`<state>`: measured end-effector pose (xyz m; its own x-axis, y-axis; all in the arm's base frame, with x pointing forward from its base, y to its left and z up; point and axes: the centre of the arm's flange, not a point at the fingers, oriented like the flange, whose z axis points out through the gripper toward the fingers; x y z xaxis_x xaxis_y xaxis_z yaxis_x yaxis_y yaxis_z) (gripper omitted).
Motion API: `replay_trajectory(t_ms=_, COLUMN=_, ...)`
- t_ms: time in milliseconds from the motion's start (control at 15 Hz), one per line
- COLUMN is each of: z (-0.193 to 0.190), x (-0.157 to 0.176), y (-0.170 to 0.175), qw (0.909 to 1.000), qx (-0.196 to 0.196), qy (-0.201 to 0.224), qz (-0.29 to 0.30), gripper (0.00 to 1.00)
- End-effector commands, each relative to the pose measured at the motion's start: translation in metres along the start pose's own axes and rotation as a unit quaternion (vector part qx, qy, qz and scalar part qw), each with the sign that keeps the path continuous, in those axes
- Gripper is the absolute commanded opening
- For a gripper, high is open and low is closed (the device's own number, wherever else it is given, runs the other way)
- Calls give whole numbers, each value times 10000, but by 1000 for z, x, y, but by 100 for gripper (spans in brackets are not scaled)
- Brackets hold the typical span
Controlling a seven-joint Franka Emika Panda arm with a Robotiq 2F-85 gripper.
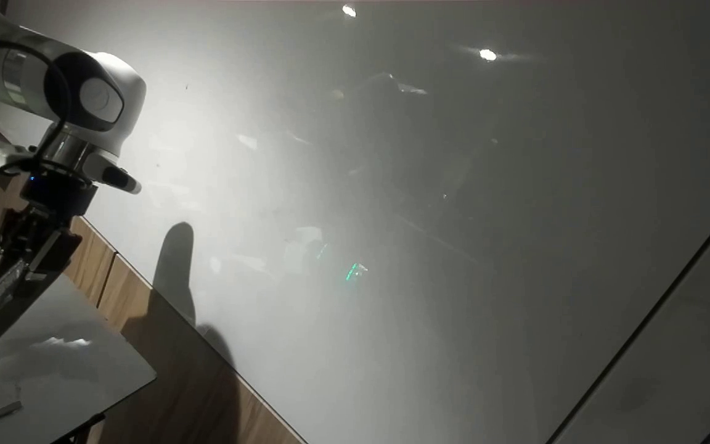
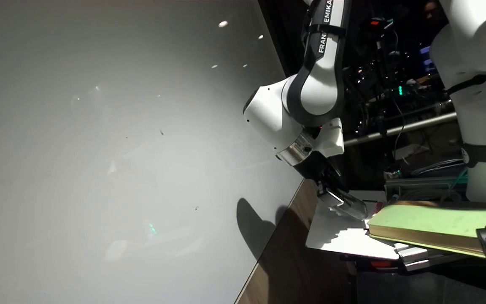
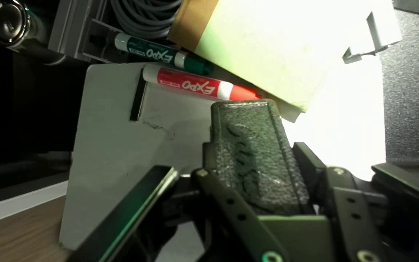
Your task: Use the duster to erase the markings on the board
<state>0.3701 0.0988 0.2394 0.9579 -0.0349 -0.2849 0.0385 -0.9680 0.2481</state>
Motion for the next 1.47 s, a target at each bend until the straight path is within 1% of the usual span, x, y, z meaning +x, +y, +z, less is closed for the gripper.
replay_trajectory(t_ms=0, z=10, x=9, y=4, qw=10000, qx=33, qy=18, qz=31, gripper=29)
replay_trajectory(t_ms=400, z=15, x=24, y=19, qw=9998, qx=89, qy=51, qz=167, gripper=29)
replay_trajectory(t_ms=800, z=21, x=32, y=11, qw=9998, qx=153, qy=-3, qz=152, gripper=29)
replay_trajectory(t_ms=1133, z=25, x=37, y=14, qw=9997, qx=143, qy=-36, qz=174, gripper=29)
replay_trajectory(t_ms=1267, z=24, x=38, y=15, qw=9997, qx=146, qy=-29, qz=202, gripper=80)
replay_trajectory(t_ms=1333, z=23, x=38, y=16, qw=9997, qx=143, qy=-19, qz=196, gripper=80)
replay_trajectory(t_ms=1400, z=24, x=39, y=16, qw=9997, qx=143, qy=-15, qz=195, gripper=85)
